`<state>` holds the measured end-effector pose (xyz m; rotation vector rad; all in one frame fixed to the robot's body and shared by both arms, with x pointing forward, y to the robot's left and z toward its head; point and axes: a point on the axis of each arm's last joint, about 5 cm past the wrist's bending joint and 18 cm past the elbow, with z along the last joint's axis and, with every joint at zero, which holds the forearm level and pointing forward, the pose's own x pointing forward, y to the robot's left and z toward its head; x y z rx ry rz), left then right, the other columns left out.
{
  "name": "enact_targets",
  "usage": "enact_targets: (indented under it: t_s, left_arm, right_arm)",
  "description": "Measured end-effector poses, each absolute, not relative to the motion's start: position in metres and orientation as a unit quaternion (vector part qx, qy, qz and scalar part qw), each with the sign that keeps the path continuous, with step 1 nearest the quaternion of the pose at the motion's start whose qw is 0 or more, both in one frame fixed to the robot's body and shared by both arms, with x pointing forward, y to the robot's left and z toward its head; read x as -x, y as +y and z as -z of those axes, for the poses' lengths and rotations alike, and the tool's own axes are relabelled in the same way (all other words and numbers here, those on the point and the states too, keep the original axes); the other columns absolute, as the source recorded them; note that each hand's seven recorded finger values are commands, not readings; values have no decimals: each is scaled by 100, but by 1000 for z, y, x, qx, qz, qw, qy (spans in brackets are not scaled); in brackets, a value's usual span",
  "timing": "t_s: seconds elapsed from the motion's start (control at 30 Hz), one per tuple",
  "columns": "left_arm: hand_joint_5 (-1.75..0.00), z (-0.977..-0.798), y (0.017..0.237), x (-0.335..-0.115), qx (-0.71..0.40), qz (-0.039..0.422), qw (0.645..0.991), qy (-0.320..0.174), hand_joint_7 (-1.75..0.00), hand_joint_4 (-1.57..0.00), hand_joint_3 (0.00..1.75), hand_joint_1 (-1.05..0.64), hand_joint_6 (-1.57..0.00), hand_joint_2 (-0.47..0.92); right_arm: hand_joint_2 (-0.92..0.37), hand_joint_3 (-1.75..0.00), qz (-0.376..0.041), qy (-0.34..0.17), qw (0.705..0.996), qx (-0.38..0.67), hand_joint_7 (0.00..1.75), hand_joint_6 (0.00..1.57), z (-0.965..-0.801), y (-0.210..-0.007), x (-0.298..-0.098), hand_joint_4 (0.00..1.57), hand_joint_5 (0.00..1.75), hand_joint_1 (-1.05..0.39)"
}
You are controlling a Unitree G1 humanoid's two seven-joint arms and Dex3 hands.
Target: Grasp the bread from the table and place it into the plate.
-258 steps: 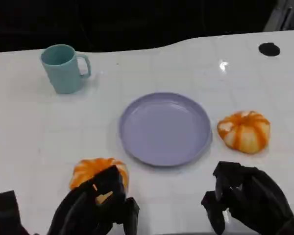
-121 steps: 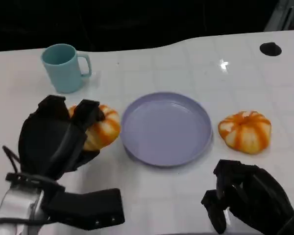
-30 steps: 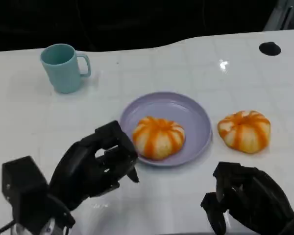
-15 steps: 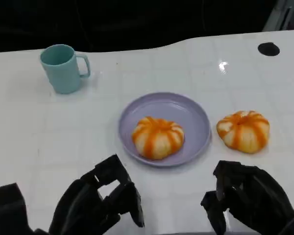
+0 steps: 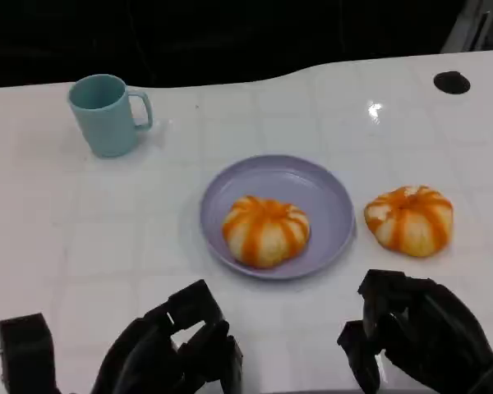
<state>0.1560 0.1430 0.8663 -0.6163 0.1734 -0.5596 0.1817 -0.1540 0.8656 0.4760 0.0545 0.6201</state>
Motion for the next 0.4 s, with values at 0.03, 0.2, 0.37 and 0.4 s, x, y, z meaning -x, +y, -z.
enact_targets:
  t_s: [0.03, 0.2, 0.37, 0.4]
  left_arm:
    - [-175, -866, 143, -156, 299, 272, 911, 84, -175, -90, 36, -62, -67, 92]
    - [-175, -864, 144, -159, 302, 273, 910, 76, -175, -89, 33, -62, -67, 92]
    - [-175, -865, 145, -162, 302, 273, 911, 64, -175, -90, 32, -64, -68, 92]
    - [-175, -865, 145, -163, 302, 274, 911, 61, -175, -91, 32, -64, -68, 92]
  right_arm:
    - [-70, -45, -302, 27, 924, -232, 140, 106, -865, -154, -182, 123, 154, -95]
    - [-72, -42, -300, 24, 925, -231, 138, 107, -864, -155, -183, 122, 153, -95]
    - [-73, -40, -298, 28, 925, -233, 137, 107, -862, -155, -183, 122, 153, -94]
    - [-74, -40, -298, 28, 925, -233, 137, 107, -862, -155, -183, 122, 153, -94]
